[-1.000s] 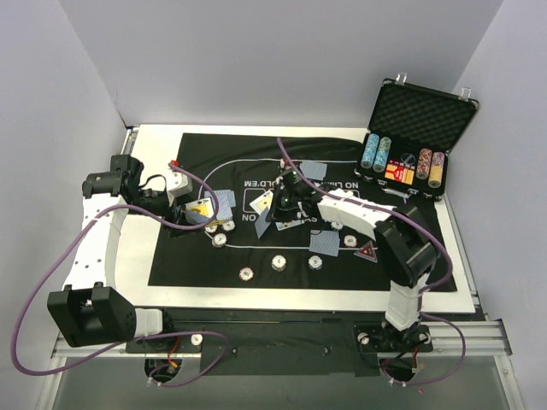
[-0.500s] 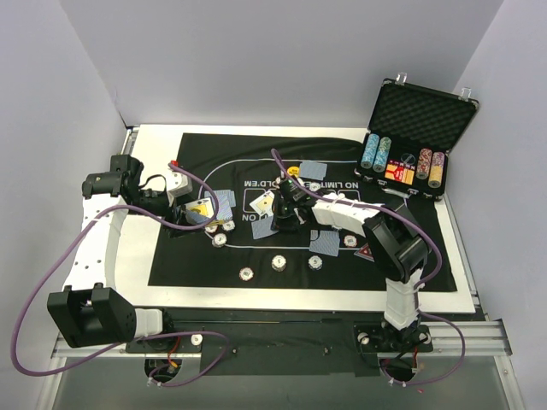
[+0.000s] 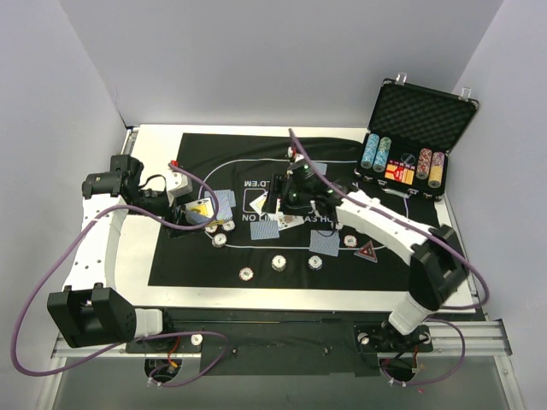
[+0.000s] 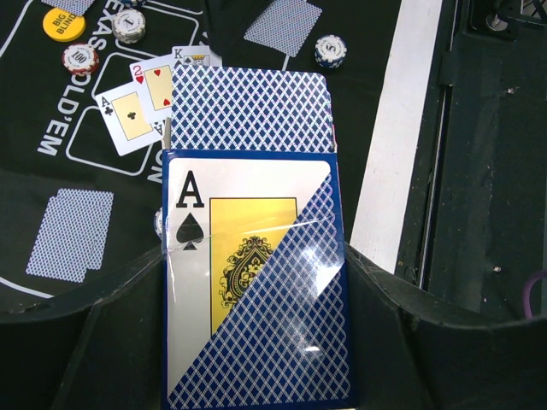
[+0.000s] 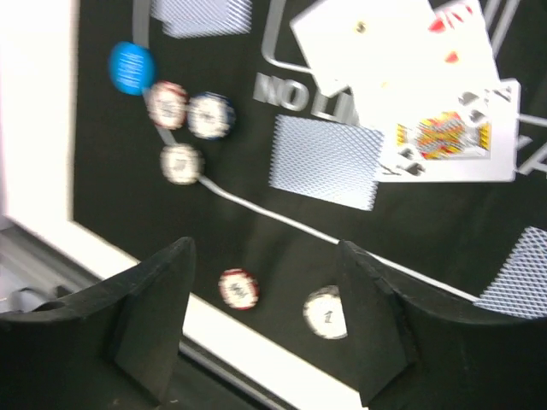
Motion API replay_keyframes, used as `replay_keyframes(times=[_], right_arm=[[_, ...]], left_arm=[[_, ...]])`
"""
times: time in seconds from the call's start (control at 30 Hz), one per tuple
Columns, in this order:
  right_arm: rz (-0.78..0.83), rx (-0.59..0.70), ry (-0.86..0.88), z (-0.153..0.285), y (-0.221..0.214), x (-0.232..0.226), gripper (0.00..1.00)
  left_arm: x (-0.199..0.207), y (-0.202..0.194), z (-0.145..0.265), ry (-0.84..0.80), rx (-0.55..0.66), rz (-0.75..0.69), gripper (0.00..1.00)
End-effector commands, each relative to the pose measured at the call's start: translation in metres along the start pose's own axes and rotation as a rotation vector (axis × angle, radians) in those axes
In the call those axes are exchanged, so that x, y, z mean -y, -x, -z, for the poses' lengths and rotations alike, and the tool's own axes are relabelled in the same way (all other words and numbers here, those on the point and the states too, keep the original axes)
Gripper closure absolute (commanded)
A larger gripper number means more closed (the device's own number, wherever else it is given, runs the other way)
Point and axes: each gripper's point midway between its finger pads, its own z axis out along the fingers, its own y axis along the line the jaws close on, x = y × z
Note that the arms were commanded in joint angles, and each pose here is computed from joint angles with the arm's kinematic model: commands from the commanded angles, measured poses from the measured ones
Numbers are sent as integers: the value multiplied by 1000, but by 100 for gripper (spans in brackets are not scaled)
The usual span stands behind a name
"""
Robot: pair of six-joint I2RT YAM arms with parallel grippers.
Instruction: Distribute texas hold em gaming equipment
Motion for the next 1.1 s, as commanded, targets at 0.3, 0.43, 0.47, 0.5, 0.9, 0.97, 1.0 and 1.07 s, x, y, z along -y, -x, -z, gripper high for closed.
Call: replay_keyframes(times=[0.3,0.43,0.47,0.5,0.9,0.97,1.0,1.07], right_arm=[[-71,133,477,105,51,-134,19],[-43,108,511,105,42,-154,18],[-38,101,519,105,40,-158,18],[-33,88,531,103,36,-162,18],[-28,33,519,77,24,-177,29],[-26,33,507,73,23,-175,32],[-28,31,505,71,23,-175,33],[-25,35,507,71,25,-175,37]], left_arm=[[48,11,5,-108,49,171,100],[48,11,5,-108,50,169,100],[48,11,5,-107,52,170,100],[48,11,5,-109,51,171,100],[48,13,5,-107,57,169,100],[48,14,6,-106,57,171,100],[49,14,5,-108,59,172,100],[47,14,5,-110,63,181,100]])
